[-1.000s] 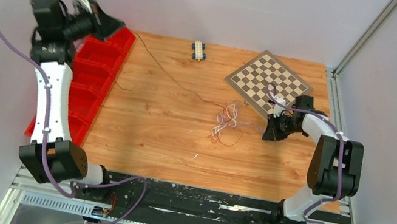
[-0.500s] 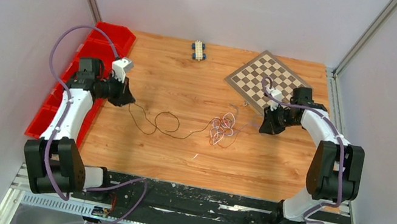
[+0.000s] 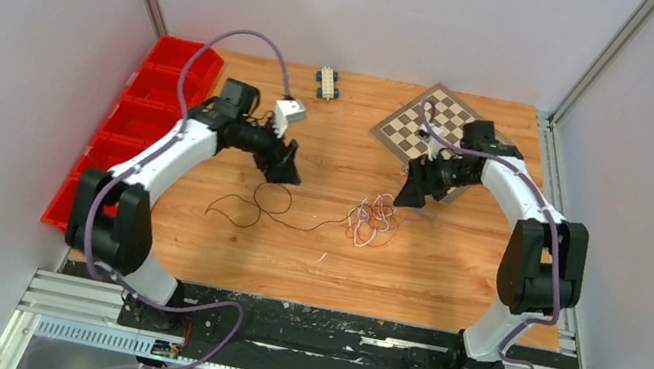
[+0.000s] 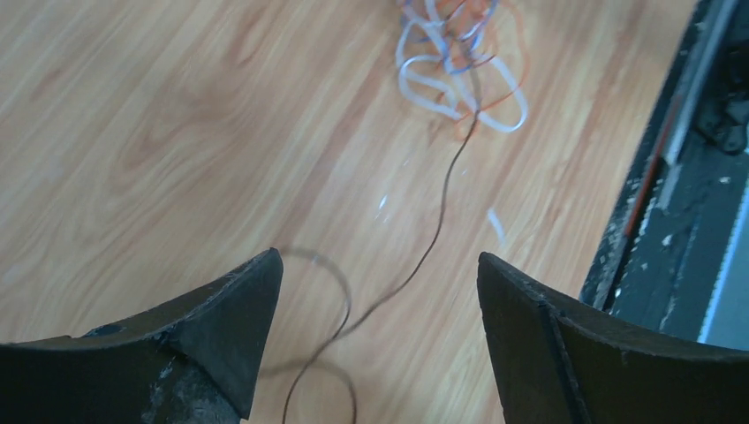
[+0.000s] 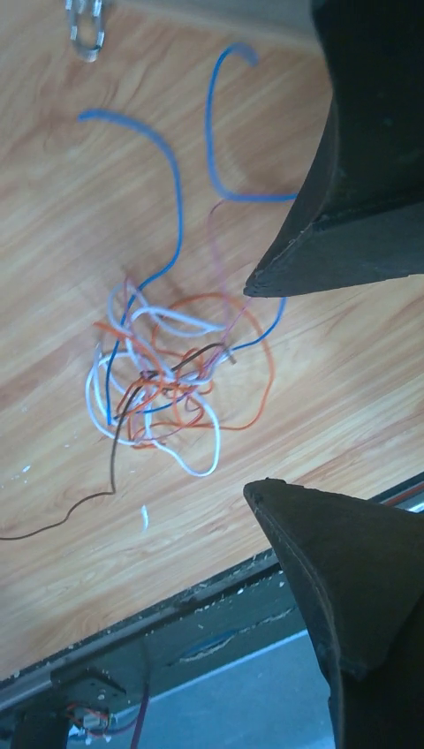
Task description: Untangle the cables
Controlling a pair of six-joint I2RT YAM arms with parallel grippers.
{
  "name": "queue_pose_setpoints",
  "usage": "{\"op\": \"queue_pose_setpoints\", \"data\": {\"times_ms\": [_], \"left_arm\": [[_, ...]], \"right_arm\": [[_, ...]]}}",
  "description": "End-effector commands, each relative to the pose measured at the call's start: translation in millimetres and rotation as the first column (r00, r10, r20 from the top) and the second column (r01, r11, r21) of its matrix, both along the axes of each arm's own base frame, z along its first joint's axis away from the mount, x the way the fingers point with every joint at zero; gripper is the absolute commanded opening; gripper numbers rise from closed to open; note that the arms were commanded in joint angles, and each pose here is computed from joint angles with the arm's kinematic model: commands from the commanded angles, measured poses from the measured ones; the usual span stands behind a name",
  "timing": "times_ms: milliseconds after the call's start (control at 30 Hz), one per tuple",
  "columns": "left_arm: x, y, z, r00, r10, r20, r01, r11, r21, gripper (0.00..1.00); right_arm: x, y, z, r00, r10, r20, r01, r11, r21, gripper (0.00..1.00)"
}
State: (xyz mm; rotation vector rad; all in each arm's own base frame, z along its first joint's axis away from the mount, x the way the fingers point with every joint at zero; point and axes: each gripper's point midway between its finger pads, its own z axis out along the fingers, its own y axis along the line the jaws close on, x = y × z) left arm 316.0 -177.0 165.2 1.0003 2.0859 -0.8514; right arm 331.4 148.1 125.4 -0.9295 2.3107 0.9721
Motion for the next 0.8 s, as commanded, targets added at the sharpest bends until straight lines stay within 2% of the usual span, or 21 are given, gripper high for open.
{"op": "queue_pose_setpoints", "data": {"times_ms": [0,167,367,433,500,533,567,600,633,700,767], "left_arm": [[10.0,-78.6,1.9,0.993,-0.097,-0.069,0.086,0.985,-0.147,0.88],[-2.4,-143.0,-29.9,0.97,-0.205,-0.132,0.182,0.969,-0.166,0.91],[-11.1,-171.6,-69.3,0.947,-0.223,-0.233,0.183,0.967,-0.178,0.9],[-12.2,-174.6,-81.4,0.941,-0.208,-0.267,0.167,0.971,-0.169,0.86],[-10.2,-174.7,-89.8,0.94,-0.19,-0.283,0.15,0.976,-0.155,0.7],[-9.6,-174.1,-91.6,0.94,-0.184,-0.286,0.146,0.978,-0.149,0.53],[-9.3,-173.6,-90.4,0.94,-0.184,-0.286,0.147,0.978,-0.147,0.41],[-9.9,-173.6,-84.5,0.942,-0.191,-0.276,0.153,0.976,-0.154,0.2],[-13.2,-173.6,-79.1,0.939,-0.211,-0.271,0.171,0.971,-0.166,0.05],[-18.2,-171.7,-60.3,0.941,-0.241,-0.236,0.2,0.963,-0.183,0.0],[-19.9,-164.8,-32.7,0.95,-0.254,-0.184,0.214,0.954,-0.211,0.0]], "right_arm": [[8.2,30.5,-19.8,0.993,-0.036,-0.11,0.041,0.998,0.042,0.73],[7.9,32.9,-45.0,0.985,-0.085,-0.153,0.087,0.996,0.007,0.72],[14.1,41.6,-60.3,0.972,-0.133,-0.195,0.137,0.991,0.009,0.71],[12.5,44.5,-64.0,0.971,-0.13,-0.201,0.133,0.991,0.002,0.7],[9.1,45.2,-70.5,0.971,-0.131,-0.2,0.131,0.991,-0.015,0.7],[6.5,45.8,-74.5,0.971,-0.133,-0.197,0.13,0.991,-0.029,0.69],[6.0,43.7,-81.1,0.971,-0.145,-0.189,0.137,0.989,-0.056,0.67],[6.2,39.4,-88.8,0.97,-0.168,-0.179,0.153,0.984,-0.093,0.63],[8.2,32.3,-96.8,0.967,-0.197,-0.164,0.175,0.974,-0.14,0.6],[10.7,20.9,-107.5,0.963,-0.231,-0.137,0.199,0.957,-0.211,0.53],[14.1,10.8,-111.6,0.965,-0.245,-0.098,0.213,0.941,-0.262,0.46]]}}
